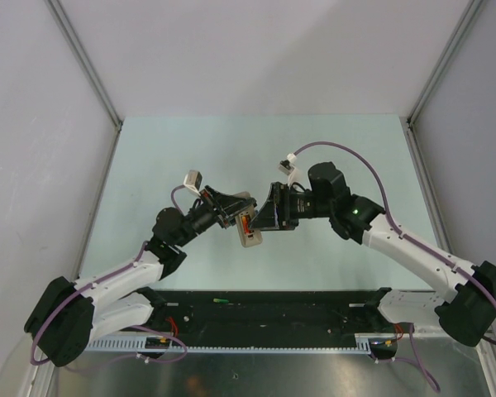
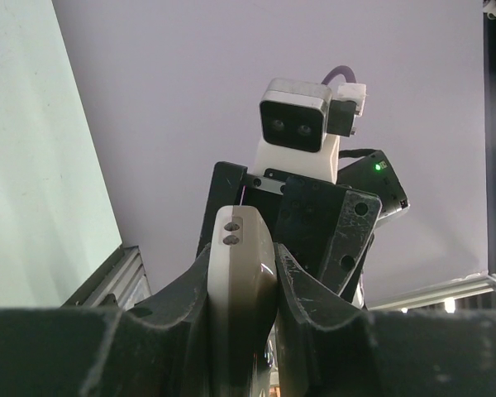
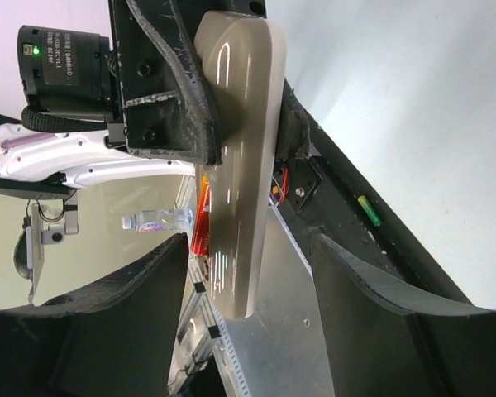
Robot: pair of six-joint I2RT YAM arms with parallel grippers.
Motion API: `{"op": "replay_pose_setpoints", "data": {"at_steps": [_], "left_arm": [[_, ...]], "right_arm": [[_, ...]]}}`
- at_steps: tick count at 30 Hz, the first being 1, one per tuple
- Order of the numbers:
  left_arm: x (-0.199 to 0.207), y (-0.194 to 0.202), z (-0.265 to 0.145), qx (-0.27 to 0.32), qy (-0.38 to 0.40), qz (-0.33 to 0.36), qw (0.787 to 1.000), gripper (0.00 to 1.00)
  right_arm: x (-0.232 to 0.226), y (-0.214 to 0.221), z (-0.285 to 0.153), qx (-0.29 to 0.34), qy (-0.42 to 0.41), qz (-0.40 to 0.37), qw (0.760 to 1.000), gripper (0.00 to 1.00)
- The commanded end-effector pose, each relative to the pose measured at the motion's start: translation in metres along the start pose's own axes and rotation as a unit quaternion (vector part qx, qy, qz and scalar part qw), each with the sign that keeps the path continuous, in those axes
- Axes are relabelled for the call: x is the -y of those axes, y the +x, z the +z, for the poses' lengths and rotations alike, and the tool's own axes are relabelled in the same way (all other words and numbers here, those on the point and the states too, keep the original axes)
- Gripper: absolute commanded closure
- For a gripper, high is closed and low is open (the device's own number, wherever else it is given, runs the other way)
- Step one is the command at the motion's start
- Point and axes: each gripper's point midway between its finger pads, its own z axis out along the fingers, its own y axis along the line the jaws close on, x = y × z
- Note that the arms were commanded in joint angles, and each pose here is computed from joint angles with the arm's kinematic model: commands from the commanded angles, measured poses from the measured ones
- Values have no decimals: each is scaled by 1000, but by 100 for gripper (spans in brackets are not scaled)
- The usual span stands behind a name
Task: Load the batteries into the remote control
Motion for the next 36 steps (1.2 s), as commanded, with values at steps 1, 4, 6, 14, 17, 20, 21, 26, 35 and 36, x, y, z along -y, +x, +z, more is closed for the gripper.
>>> {"op": "replay_pose_setpoints", "data": {"at_steps": [1, 4, 6, 14, 17, 20, 21, 26, 35, 36], "left_arm": [[26, -4, 1, 8, 42, 14, 999, 100], [27, -5, 2, 6, 42, 8, 999, 100], [28, -5, 2, 4, 44, 6, 999, 100], [30, -3, 1, 0, 46, 3, 999, 100], [32, -3, 1, 0, 49, 5, 999, 100], [35, -2, 0, -4, 52, 6, 999, 100], [35, -1, 0, -5, 52, 6, 999, 100], [37, 1, -2, -9, 55, 8, 998, 100], [39, 2, -3, -9, 59, 11, 998, 100], [39, 2, -4, -9, 59, 12, 998, 100]], "right_arm": [[-16, 1, -7, 5, -21, -21, 1000, 35], [-16, 7, -7, -6, -22, -31, 999, 35], [-15, 11, -6, -13, -19, -35, 999, 35], [-9, 23, -3, -36, -10, -40, 998, 36], [-8, 21, -2, -35, -10, -38, 999, 37], [-8, 20, 0, -35, -12, -36, 999, 39], [-8, 20, 1, -36, -13, -33, 999, 39], [-10, 17, 4, -33, -20, -30, 999, 41], [-12, 11, 10, -25, -27, -21, 999, 45], [-12, 10, 10, -24, -26, -20, 999, 47]]}}
